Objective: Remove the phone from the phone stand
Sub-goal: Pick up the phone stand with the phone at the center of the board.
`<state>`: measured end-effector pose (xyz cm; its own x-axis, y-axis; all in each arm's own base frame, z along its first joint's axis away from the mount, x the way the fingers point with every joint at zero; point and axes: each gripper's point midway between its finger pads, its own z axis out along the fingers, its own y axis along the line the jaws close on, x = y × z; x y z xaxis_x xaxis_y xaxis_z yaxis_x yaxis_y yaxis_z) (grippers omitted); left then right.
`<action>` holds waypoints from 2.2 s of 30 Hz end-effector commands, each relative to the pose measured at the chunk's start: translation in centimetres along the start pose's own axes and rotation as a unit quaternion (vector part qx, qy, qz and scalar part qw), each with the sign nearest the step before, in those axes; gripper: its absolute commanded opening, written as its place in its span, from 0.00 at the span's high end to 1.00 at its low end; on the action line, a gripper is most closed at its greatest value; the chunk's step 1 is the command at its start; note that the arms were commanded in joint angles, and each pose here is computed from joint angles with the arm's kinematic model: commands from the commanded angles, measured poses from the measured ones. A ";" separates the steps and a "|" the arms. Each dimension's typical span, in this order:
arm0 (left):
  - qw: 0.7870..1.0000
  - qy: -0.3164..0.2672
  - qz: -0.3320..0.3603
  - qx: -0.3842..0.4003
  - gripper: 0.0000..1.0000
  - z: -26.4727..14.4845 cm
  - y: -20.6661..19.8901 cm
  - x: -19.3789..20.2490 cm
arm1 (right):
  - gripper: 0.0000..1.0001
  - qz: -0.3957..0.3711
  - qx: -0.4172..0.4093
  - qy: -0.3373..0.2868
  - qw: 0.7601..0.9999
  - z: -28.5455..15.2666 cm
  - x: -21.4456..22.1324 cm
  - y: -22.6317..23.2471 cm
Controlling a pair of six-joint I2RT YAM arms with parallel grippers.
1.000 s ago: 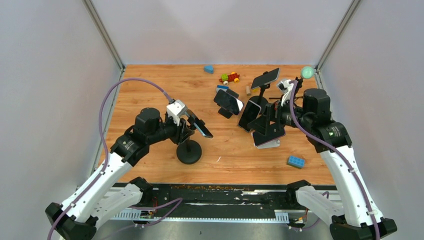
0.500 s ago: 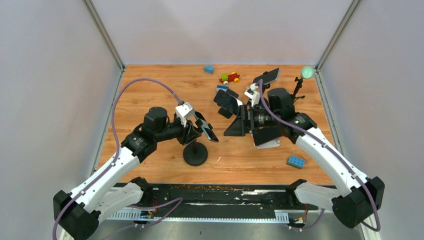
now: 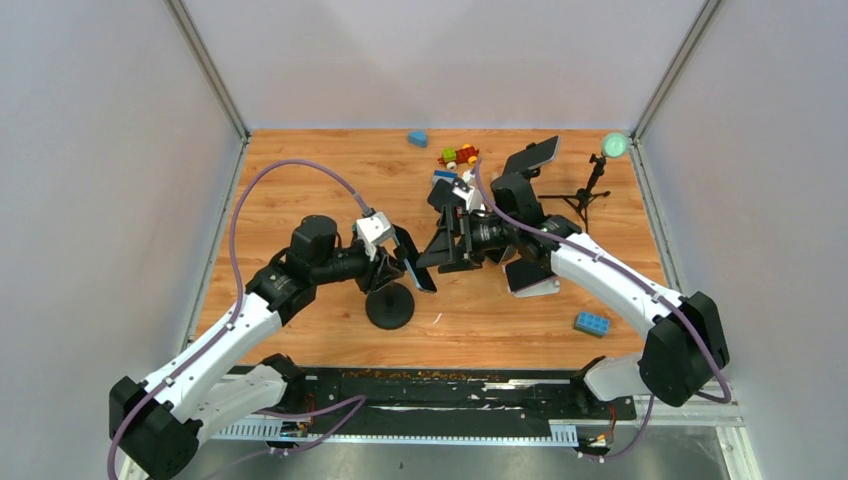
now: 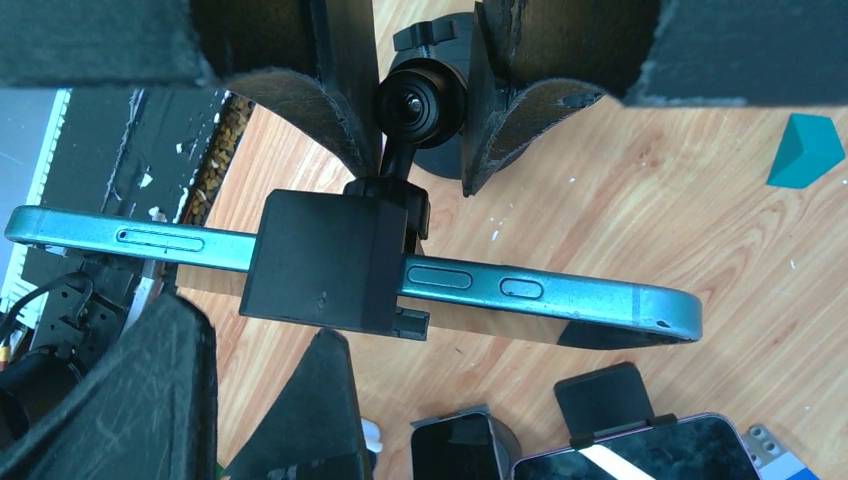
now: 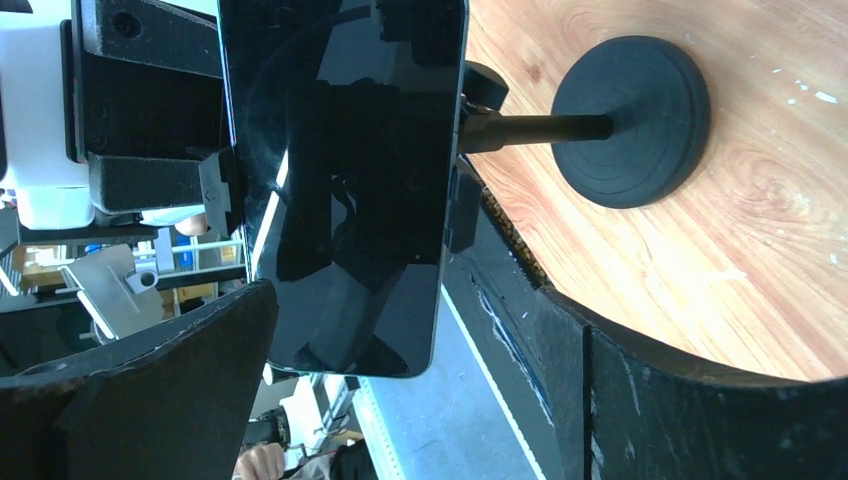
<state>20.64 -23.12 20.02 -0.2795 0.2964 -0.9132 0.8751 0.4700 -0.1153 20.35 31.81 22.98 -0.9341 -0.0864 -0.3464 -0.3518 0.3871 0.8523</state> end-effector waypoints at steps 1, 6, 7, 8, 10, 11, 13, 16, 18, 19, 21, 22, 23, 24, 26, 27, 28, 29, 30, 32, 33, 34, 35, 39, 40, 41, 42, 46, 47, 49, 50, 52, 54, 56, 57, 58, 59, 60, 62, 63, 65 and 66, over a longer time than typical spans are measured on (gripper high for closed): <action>0.995 -0.087 0.055 0.018 1.00 -0.4 -0.7 -4.8 | 0.00 -0.027 -0.039 -0.006 0.999 0.7 -1.2 3.1; 0.995 -0.086 0.048 0.014 1.00 -0.2 -0.5 -4.3 | 0.00 -0.029 -0.041 0.004 0.999 1.4 -0.4 3.4; 0.995 -0.086 0.047 0.014 1.00 -0.2 -0.5 -4.2 | 0.00 -0.029 -0.042 0.004 0.999 1.5 -0.3 3.4; 0.995 -0.086 0.047 0.013 1.00 -0.2 -0.5 -4.1 | 0.00 -0.026 -0.043 0.004 0.999 1.6 -0.3 3.3; 0.995 -0.084 0.047 0.013 1.00 -0.2 -0.5 -3.9 | 0.00 -0.022 -0.049 0.010 0.998 1.8 -0.2 3.5; 0.995 -0.082 0.046 0.012 1.00 -0.1 -0.4 -3.8 | 0.00 -0.022 -0.052 0.013 0.998 1.8 -0.2 3.6; 0.996 -0.082 0.045 0.013 1.00 -0.2 -0.5 -3.8 | 0.00 -0.024 -0.052 0.013 0.998 2.0 -0.2 3.8; 0.996 -0.083 0.043 0.013 1.00 -0.2 -0.5 -3.8 | 0.01 -0.029 -0.051 0.015 0.998 2.3 -0.2 3.7; 0.995 -0.085 0.042 0.014 1.00 -0.2 -0.6 -3.9 | 0.07 -0.030 -0.050 0.018 0.998 2.6 -0.1 3.6; 0.995 -0.085 0.041 0.014 1.00 -0.2 -0.6 -3.9 | 0.12 -0.034 -0.049 0.019 0.998 2.7 -0.1 3.5; 0.995 -0.087 0.038 0.016 1.00 -0.2 -0.7 -3.9 | 0.22 -0.045 -0.047 0.020 0.998 2.9 0.0 3.3; 0.995 -0.088 0.037 0.017 1.00 -0.2 -0.7 -3.8 | 0.27 -0.052 -0.046 0.019 0.997 2.9 0.0 3.2; 0.995 -0.088 0.035 0.018 1.00 -0.2 -0.8 -3.8 | 0.31 -0.059 -0.046 0.020 0.997 3.0 0.1 3.1; 0.995 -0.089 0.034 0.021 1.00 -0.2 -0.9 -3.8 | 0.36 -0.068 -0.045 0.018 0.997 3.0 0.1 3.1; 0.995 -0.090 0.031 0.028 1.00 -0.2 -1.2 -3.8 | 0.56 -0.092 -0.045 0.016 0.995 3.1 0.2 3.2; 0.995 -0.092 0.030 0.033 1.00 -0.2 -1.4 -3.8 | 0.62 -0.101 -0.045 0.016 0.994 3.2 0.3 3.3; 0.995 -0.093 0.030 0.037 1.00 -0.3 -1.5 -3.9 | 0.70 -0.113 -0.047 0.016 0.992 3.3 0.4 3.3; 0.994 -0.094 0.025 0.046 1.00 -0.3 -1.9 -3.9 | 0.77 -0.125 -0.049 0.015 0.991 3.3 0.5 3.4; 0.994 -0.096 0.024 0.050 1.00 -0.4 -2.1 -4.1 | 0.82 -0.136 -0.052 0.014 0.989 3.3 0.5 3.4; 0.992 -0.102 0.021 0.066 1.00 -0.6 -2.7 -4.4 | 0.93 -0.166 -0.056 0.004 0.984 3.1 0.5 3.5; 0.991 -0.106 0.020 0.079 1.00 -0.8 -3.2 -4.7 | 0.96 -0.177 -0.054 -0.002 0.983 3.0 0.4 3.4; 0.990 -0.109 0.017 0.085 1.00 -0.9 -3.5 -4.9 | 0.99 -0.191 -0.056 -0.011 0.980 2.8 0.2 3.6; 0.988 -0.114 0.018 0.098 1.00 -1.1 -4.0 -5.2 | 1.00 -0.201 -0.059 -0.015 0.978 2.6 0.4 3.7; 0.980 -0.137 0.013 0.147 1.00 -2.0 -5.9 -6.4 | 1.00 -0.266 -0.085 -0.048 0.959 1.5 0.3 5.1; 0.976 -0.146 0.011 0.164 1.00 -2.3 -6.6 -6.8 | 1.00 -0.285 -0.091 -0.060 0.952 1.1 0.4 5.4; 0.973 -0.151 0.010 0.173 1.00 -2.5 -6.9 -7.1 | 1.00 -0.309 -0.102 -0.075 0.942 0.7 0.4 6.0; 0.968 -0.159 0.006 0.194 1.00 -2.9 -7.7 -7.5 | 1.00 -0.336 -0.115 -0.091 0.930 0.2 0.3 6.6; 0.955 -0.177 -0.006 0.239 1.00 -4.1 -9.5 -8.4 | 1.00 -0.404 -0.124 -0.123 0.898 -1.0 1.1 6.9; 0.953 -0.176 -0.010 0.245 1.00 -4.3 -9.7 -8.4 | 1.00 -0.414 -0.124 -0.125 0.893 -1.1 1.4 6.8; 0.950 -0.181 -0.008 0.256 1.00 -4.8 -10.2 -8.7 | 1.00 -0.441 -0.126 -0.124 0.880 -1.3 1.7 6.7; 0.948 -0.182 -0.008 0.261 1.00 -5.0 -10.4 -8.8 | 1.00 -0.454 -0.126 -0.122 0.873 -1.3 1.9 6.7; 0.944 -0.185 -0.008 0.275 1.00 -5.4 -10.9 -9.0 | 1.00 -0.480 -0.123 -0.123 0.860 -1.5 2.1 6.7; 0.940 -0.183 -0.012 0.288 1.00 -5.7 -11.3 -9.0 | 1.00 -0.508 -0.119 -0.127 0.844 -1.8 2.2 6.7; 0.938 -0.179 -0.014 0.298 1.00 -6.0 -11.7 -8.9 | 1.00 -0.543 -0.115 -0.136 0.821 -2.2 2.1 6.8; 0.937 -0.177 -0.016 0.302 1.00 -6.0 -11.8 -8.8 | 1.00 -0.559 -0.114 -0.139 0.809 -2.4 2.2 6.8; 0.936 -0.176 -0.016 0.303 1.00 -6.1 -11.9 -8.8 | 1.00 -0.576 -0.115 -0.141 0.797 -2.6 2.3 6.9; 0.936 -0.174 -0.017 0.304 1.00 -6.2 -11.9 -8.7 | 1.00 -0.589 -0.115 -0.143 0.787 -2.8 2.4 7.0; 0.937 -0.174 -0.016 0.304 1.00 -6.2 -11.9 -8.6 | 1.00 -0.601 -0.117 -0.145 0.777 -3.0 2.5 7.1; 0.937 -0.170 -0.017 0.303 1.00 -6.1 -11.9 -8.4 | 0.99 -0.618 -0.118 -0.149 0.763 -3.3 2.6 7.4; 0.938 -0.167 -0.019 0.304 1.00 -6.1 -11.9 -8.3 | 0.99 -0.627 -0.119 -0.149 0.755 -3.5 2.6 7.6; 0.938 -0.165 -0.020 0.303 1.00 -6.0 -11.9 -8.2 | 1.00 -0.637 -0.116 -0.152 0.747 -3.7 2.4 7.8; 0.938 -0.164 -0.019 0.304 1.00 -6.0 -11.9 -8.2 | 1.00 -0.640 -0.116 -0.152 0.744 -3.7 2.4 7.8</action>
<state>13.20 -26.51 27.84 -0.3414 0.0026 -0.9399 0.9393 0.0368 -0.3410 13.72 31.64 28.20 0.0066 -0.0729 -0.9973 -0.9989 -0.0464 -0.0032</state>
